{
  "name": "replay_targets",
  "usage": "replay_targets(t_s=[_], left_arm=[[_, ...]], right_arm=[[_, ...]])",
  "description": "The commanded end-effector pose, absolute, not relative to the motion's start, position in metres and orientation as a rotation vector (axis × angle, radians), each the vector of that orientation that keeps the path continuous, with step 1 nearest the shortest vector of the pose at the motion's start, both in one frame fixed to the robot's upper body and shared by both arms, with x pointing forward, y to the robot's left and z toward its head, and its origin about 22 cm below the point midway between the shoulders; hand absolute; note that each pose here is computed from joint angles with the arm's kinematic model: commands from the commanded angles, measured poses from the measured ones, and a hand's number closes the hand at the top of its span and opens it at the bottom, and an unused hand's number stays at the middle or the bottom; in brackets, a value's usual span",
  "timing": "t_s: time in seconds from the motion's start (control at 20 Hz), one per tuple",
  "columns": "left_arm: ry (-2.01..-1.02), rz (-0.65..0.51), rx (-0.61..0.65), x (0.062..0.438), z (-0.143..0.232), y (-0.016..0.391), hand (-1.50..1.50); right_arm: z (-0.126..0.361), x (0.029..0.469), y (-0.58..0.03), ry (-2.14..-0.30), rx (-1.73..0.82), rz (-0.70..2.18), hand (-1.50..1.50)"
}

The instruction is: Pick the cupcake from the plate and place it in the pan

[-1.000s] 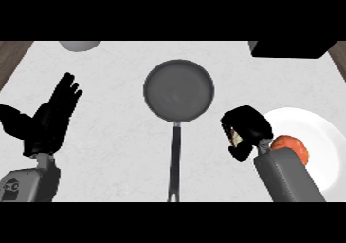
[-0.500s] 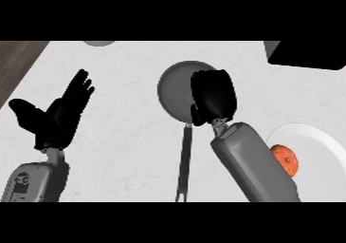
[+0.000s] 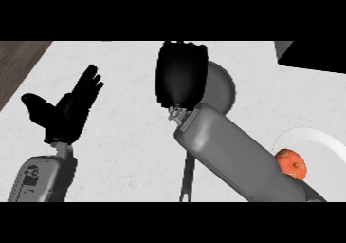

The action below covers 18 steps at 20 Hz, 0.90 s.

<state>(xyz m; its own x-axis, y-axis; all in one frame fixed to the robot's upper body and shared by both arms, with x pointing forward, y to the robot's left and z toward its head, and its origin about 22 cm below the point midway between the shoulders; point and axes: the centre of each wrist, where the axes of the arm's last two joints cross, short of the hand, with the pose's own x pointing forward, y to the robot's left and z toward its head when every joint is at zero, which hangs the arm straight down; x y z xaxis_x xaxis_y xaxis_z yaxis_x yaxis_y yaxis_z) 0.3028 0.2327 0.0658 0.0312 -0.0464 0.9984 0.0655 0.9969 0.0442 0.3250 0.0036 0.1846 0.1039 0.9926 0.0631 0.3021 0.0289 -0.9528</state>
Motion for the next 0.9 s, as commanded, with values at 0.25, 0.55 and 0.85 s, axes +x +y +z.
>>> replay_targets(t_s=[0.25, 0.55, 0.85], left_arm=[[-1.541, -0.032, 0.021, 0.305, 0.056, 0.23, 0.0], [-1.52, 0.005, 0.059, 0.298, 0.062, 0.253, 0.0], [-1.537, 0.012, 0.087, 0.29, 0.052, 0.276, 0.0]], right_arm=[[0.202, 0.336, 0.032, -1.306, -1.436, 0.678, 1.5], [0.196, 0.354, 0.029, -1.338, -1.43, 0.617, 1.5], [0.145, 0.38, -0.001, -1.36, -1.384, 0.618, 1.5]])
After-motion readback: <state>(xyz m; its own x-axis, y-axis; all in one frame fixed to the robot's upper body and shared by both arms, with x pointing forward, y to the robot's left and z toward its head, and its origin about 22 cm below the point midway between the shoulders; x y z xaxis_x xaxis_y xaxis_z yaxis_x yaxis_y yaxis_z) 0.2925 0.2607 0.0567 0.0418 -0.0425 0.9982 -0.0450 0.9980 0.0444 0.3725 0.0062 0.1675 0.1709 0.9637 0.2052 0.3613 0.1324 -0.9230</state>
